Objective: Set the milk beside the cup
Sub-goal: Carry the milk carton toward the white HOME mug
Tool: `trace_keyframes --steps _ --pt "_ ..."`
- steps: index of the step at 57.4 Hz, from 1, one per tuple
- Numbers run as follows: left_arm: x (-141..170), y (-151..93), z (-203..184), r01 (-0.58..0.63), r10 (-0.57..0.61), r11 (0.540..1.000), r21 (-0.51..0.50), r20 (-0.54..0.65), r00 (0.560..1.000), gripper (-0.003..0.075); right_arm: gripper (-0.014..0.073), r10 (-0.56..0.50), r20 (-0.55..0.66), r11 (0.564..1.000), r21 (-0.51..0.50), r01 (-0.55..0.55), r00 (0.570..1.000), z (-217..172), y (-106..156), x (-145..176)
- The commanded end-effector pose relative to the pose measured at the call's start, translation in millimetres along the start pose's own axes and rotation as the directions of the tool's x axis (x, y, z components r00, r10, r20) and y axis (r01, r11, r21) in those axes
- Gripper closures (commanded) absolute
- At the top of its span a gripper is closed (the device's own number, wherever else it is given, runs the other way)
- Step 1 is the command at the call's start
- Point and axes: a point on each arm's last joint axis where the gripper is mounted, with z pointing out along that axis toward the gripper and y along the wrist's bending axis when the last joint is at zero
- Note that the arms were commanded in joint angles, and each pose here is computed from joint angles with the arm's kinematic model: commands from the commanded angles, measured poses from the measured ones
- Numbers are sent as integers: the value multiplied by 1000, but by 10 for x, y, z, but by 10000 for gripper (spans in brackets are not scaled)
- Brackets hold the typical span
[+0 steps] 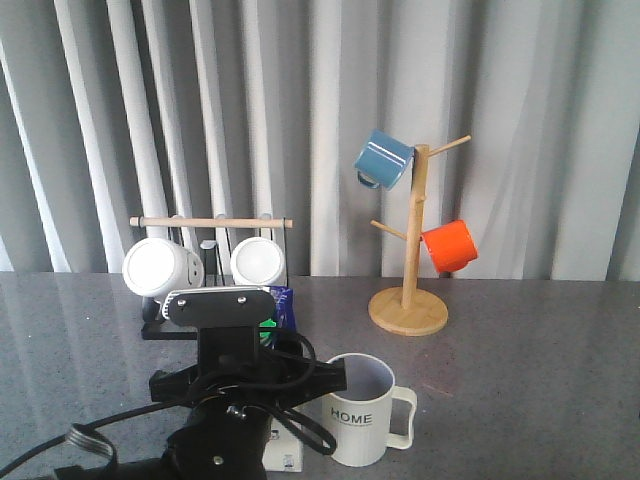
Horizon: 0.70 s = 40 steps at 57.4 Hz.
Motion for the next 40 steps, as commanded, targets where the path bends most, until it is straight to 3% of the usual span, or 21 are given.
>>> trace_keyframes --steps 1,27,40 --pt "-261 -45 -60 14 -14 1000 7 94 995 692 603 -13 96 1000 1 13 995 -8 -4 -159" --pt "-308 -80 -17 28 -26 1000 -13 119 993 682 603 -13 96 1000 1 13 995 -8 -4 -159" --pt "-187 -109 60 4 -2 1000 -23 96 995 682 603 -13 96 1000 1 13 995 -8 -4 -159"
